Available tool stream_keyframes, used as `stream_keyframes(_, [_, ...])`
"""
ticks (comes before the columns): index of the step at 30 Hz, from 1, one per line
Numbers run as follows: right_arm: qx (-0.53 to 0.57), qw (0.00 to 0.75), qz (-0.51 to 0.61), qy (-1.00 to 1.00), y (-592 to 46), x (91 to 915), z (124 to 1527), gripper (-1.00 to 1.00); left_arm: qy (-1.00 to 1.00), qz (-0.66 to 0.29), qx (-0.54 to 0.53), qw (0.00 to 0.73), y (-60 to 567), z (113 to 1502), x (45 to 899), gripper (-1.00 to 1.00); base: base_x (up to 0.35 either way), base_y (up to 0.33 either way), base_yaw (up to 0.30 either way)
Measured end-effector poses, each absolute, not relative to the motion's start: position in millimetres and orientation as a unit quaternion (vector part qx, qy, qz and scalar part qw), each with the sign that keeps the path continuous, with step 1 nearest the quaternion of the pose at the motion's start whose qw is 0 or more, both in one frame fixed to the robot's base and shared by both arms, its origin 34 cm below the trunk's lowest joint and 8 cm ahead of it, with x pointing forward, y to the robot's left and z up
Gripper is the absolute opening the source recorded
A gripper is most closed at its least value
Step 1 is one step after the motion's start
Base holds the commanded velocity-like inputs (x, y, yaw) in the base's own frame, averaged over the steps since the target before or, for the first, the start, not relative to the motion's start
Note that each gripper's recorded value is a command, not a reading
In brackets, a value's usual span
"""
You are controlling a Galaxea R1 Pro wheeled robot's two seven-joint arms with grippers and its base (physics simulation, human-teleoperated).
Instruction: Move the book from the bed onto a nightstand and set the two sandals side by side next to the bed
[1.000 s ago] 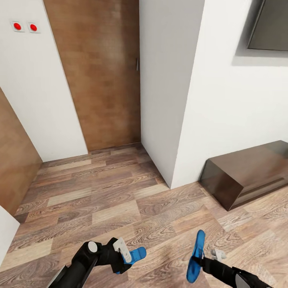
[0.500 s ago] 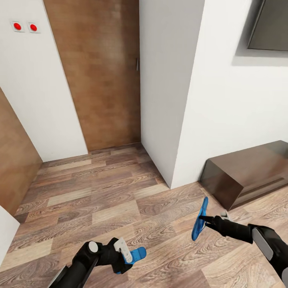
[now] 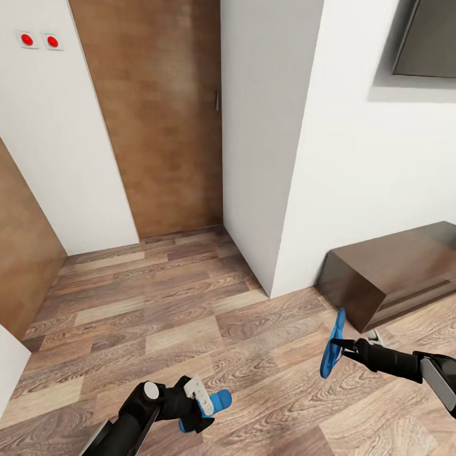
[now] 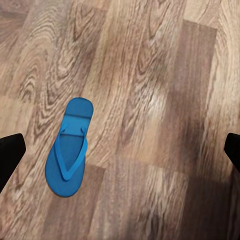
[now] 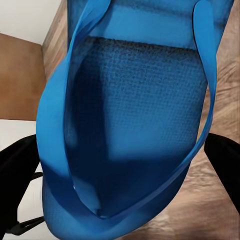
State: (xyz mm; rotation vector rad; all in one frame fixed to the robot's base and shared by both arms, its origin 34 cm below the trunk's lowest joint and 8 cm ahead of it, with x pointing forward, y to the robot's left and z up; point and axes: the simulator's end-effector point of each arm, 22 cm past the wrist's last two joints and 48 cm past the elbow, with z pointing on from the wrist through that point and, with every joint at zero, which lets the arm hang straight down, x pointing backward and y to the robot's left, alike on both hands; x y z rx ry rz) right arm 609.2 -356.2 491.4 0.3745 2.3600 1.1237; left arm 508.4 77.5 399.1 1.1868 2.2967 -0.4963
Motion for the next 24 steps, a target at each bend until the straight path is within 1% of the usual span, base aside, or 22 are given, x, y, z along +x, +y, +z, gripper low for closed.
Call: stream_keyframes(24, [0.137,0.248,0.413,0.866,-355.9,598.4,447.5,-1.0,0.845,-0.185,0.433,0.254,75.8,356.5,498.9,1.0,0.0,0.0,0.0])
